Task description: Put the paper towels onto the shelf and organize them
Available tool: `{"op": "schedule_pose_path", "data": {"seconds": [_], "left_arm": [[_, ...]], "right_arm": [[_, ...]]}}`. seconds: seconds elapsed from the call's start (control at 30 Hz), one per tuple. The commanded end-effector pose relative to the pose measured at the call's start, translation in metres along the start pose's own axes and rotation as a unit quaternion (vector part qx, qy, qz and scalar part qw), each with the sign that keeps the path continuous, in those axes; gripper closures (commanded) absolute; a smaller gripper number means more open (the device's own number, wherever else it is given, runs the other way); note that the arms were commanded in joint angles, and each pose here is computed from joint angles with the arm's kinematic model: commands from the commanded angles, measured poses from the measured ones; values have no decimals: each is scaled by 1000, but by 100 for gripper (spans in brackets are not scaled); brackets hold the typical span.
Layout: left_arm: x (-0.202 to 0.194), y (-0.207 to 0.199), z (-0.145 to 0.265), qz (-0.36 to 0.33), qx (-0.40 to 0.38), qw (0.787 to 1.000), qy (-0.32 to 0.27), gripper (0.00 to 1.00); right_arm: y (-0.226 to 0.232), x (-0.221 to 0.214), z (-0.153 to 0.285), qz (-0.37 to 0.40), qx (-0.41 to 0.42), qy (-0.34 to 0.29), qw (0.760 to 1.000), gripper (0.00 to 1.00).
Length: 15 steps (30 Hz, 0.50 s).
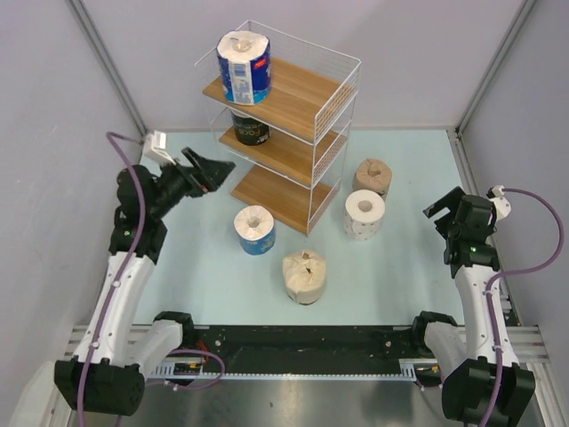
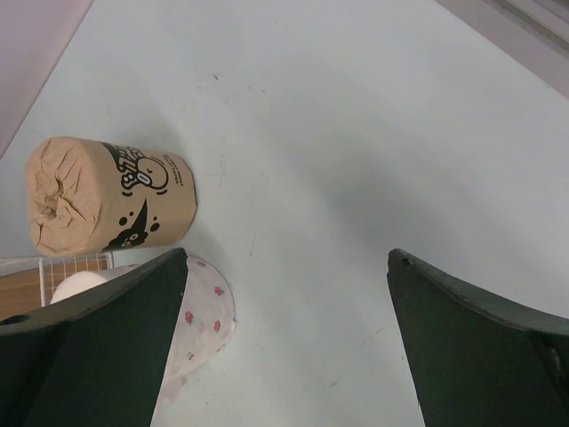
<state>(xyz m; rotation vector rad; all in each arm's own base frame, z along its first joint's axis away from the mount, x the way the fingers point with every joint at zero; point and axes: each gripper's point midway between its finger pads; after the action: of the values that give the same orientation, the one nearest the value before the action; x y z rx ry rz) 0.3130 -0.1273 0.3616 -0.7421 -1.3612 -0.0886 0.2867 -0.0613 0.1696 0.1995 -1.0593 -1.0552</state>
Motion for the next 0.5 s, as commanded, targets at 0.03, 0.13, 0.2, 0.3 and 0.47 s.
{"op": "schedule_pose_path", "data": {"seconds": [0.03,0.13,0.2,0.3,0.47], "left_arm": [[-73,39,-1,65,55,995,48,0],[-100,55,-3,72,79,992,74,0],[-119,65,-7,82,97,987,103,0],[-138,68,-13,93,92,982,139,1],[-182,72,-23,81,106,967,219,3]], "right_arm": [[13,6,-1,-7,19,-8,1000,0],[13,4,-3,-4,18,-4,1000,0],[14,4,-2,-5,20,-3,1000,0],[13,5,-2,-3,17,-5,1000,0],[10,6,-1,0,11,-9,1000,0]]}}
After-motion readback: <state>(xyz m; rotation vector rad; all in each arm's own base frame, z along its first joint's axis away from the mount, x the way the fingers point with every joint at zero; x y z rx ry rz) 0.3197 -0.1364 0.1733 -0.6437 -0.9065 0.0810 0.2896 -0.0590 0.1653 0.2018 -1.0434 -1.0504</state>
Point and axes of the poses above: each gripper's point midway between its finger pads, its own z axis back along the fingers, its own y axis along the line the jaws close on, x = y × z, and after that the axes turned 13 degrees about -z, right-handed
